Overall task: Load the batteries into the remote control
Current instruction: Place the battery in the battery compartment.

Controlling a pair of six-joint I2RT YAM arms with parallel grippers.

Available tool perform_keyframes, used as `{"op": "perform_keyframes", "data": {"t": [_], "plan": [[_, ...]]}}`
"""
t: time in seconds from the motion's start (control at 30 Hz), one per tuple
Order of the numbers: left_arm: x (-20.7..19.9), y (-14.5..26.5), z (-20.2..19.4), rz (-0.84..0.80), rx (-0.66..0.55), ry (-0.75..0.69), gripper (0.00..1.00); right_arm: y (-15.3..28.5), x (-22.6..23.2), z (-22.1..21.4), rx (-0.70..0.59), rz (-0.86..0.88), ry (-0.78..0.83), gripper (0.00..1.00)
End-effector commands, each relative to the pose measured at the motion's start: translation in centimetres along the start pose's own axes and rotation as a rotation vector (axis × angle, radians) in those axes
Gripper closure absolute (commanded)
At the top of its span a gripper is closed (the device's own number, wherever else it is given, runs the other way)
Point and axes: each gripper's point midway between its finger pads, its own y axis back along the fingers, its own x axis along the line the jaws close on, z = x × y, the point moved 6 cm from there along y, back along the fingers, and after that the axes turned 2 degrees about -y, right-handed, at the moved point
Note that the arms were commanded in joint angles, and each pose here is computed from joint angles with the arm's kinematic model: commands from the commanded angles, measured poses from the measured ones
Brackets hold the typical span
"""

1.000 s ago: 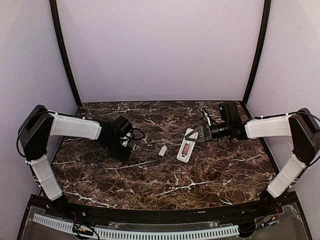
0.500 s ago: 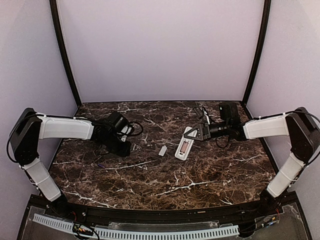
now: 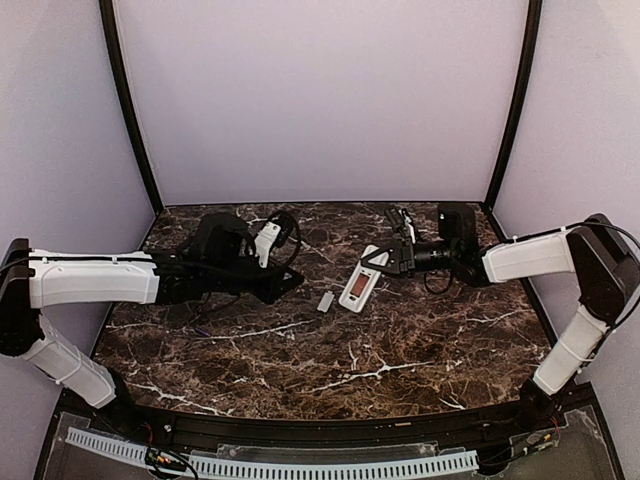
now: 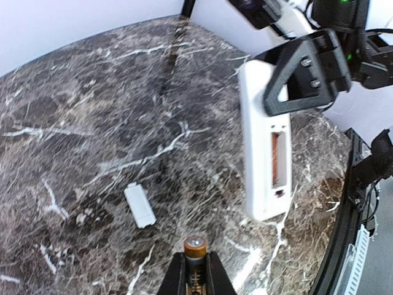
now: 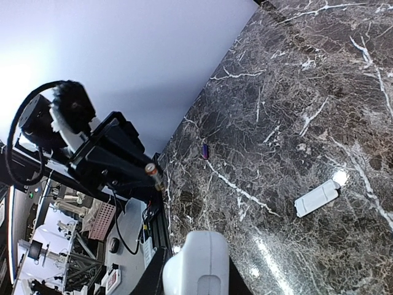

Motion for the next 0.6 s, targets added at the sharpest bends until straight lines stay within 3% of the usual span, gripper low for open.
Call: {"op": "perform_keyframes", "data": {"t": [0.0,0.57], "plan": [[-3.2,0.7,3.3,-0.096,-0.214,-0.101,0.99,-0.7,0.9,0.6,-0.059,0.034,-0.012,1.00],[-7.4,-1.9,4.9,-0.159,-0.287,-0.222,0.97,-1.6,2.9,-0.5,-0.159,0.107,-0.037,1.00]]}}
